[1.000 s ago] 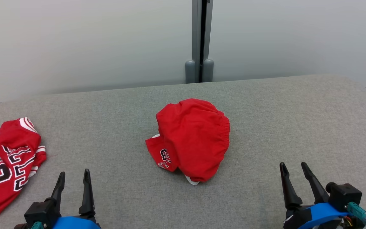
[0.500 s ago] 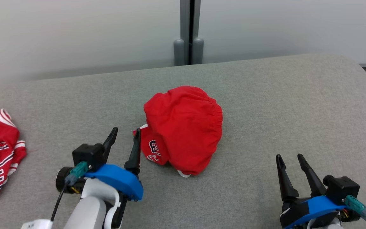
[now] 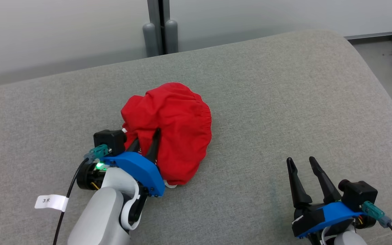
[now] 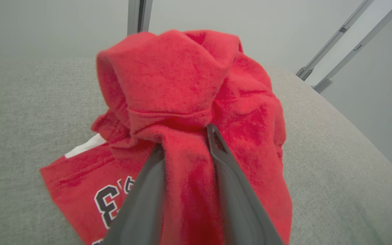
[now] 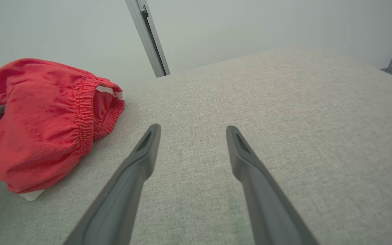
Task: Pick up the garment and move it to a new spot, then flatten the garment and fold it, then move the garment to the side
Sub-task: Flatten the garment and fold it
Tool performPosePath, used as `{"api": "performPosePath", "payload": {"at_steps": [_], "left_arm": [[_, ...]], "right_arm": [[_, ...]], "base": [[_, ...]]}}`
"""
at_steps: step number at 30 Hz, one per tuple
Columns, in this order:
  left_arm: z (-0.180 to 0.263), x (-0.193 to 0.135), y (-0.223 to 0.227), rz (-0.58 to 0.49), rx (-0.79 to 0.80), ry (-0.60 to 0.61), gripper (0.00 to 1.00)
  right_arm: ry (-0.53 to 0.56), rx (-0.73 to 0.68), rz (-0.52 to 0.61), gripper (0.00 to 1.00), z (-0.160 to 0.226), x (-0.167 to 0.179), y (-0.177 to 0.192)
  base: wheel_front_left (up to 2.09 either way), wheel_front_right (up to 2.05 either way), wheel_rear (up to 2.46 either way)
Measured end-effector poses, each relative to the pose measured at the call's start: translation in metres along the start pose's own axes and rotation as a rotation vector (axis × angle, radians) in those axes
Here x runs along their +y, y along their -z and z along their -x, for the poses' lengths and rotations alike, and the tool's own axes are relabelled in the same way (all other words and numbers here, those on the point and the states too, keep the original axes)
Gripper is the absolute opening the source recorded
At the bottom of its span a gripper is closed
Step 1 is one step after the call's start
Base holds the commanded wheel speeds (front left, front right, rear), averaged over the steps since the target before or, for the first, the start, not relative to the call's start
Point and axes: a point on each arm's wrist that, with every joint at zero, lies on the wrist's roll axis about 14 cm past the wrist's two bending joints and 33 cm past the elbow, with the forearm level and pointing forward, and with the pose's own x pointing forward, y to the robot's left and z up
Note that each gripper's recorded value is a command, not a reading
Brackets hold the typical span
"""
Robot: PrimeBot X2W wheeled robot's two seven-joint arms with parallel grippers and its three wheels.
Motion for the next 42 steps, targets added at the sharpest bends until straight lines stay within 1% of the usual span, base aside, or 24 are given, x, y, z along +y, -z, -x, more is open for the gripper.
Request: {"api": "performPosePath", "payload": {"at_steps": [4,6,9,13,15,17,19,20,22,24,26,29,30,31,32,33,34,35,36,40,42], "left_arm": [[-0.008,-0.024,-0.020,-0.040,-0.063,0.083,0.00],[-0.009,-0.044,-0.037,-0.042,-0.120,0.153,0.00],[-0.006,-0.081,-0.072,0.000,-0.238,0.273,0.00],[0.014,-0.136,-0.118,0.087,-0.389,0.460,0.00],[0.022,-0.150,-0.127,0.127,-0.420,0.511,0.00],[0.025,-0.152,-0.126,0.160,-0.419,0.526,0.00],[0.023,-0.141,-0.119,0.175,-0.402,0.496,0.00],[0.020,-0.129,-0.110,0.168,-0.378,0.461,0.00],[0.013,-0.096,-0.081,0.140,-0.302,0.349,0.00],[0.010,-0.058,-0.049,0.083,-0.216,0.217,0.00],[0.013,-0.022,-0.023,0.043,-0.144,0.096,0.00],[0.025,0.021,0.005,0.020,-0.075,-0.051,0.00],[0.028,0.032,0.009,0.022,-0.074,-0.090,0.04],[0.032,0.042,0.011,0.026,-0.076,-0.123,0.13],[0.036,0.051,0.013,0.024,-0.078,-0.153,0.16],[0.040,0.059,0.013,0.019,-0.083,-0.180,0.27],[0.044,0.067,0.013,0.011,-0.090,-0.203,0.42],[0.047,0.073,0.012,0.006,-0.095,-0.224,0.91],[0.050,0.079,0.012,0.004,-0.100,-0.242,1.00],[0.058,0.090,0.009,-0.014,-0.114,-0.278,1.00],[0.062,0.095,0.007,-0.053,-0.113,-0.291,1.00]], "right_arm": [[0.017,-0.012,-0.004,1.00,0.001,-0.006,-0.003],[0.020,-0.017,-0.005,1.00,0.001,-0.007,-0.005],[0.024,-0.028,-0.005,1.00,0.002,-0.008,-0.008],[0.011,-0.037,0.000,1.00,0.001,-0.004,-0.011],[0.003,-0.040,0.000,1.00,0.001,-0.002,-0.012],[-0.002,-0.041,-0.001,1.00,0.000,0.000,-0.012],[-0.006,-0.041,-0.001,1.00,0.000,0.001,-0.012],[-0.008,-0.039,-0.001,1.00,0.000,0.002,-0.011],[-0.011,-0.033,-0.001,1.00,0.000,0.003,-0.009],[-0.017,-0.031,-0.001,1.00,-0.001,0.005,-0.008],[-0.025,-0.030,0.001,1.00,-0.002,0.008,-0.008],[-0.040,-0.025,0.004,1.00,-0.005,0.013,-0.006],[-0.045,-0.024,0.004,1.00,-0.006,0.014,-0.006],[-0.051,-0.023,0.004,1.00,-0.007,0.016,-0.005],[-0.057,-0.022,0.004,1.00,-0.008,0.018,-0.005],[-0.064,-0.020,0.004,1.00,-0.009,0.021,-0.004],[-0.071,-0.019,0.004,1.00,-0.010,0.023,-0.004],[-0.078,-0.018,0.005,1.00,-0.011,0.025,-0.004],[-0.084,-0.017,0.006,1.00,-0.012,0.027,-0.003],[-0.094,-0.017,0.005,1.00,-0.014,0.031,-0.003],[-0.097,-0.017,0.005,1.00,-0.015,0.032,-0.003]], "base": [[0.00,0.00,0.00],[0.00,0.00,0.00],[0.00,0.00,0.00],[0.00,0.00,0.00],[0.00,0.00,0.00],[0.00,0.00,0.00],[0.00,0.00,0.00],[0.00,0.00,0.00],[0.00,0.00,0.00],[0.00,0.00,0.00],[0.00,0.00,0.00],[0.00,0.00,0.00],[0.00,0.00,0.00],[0.00,0.00,0.00],[0.00,0.00,0.00],[0.00,0.00,0.00],[0.00,0.00,0.00],[0.00,0.00,0.00],[0.00,0.00,0.00],[0.00,0.00,0.00],[0.00,0.00,0.00]]}}
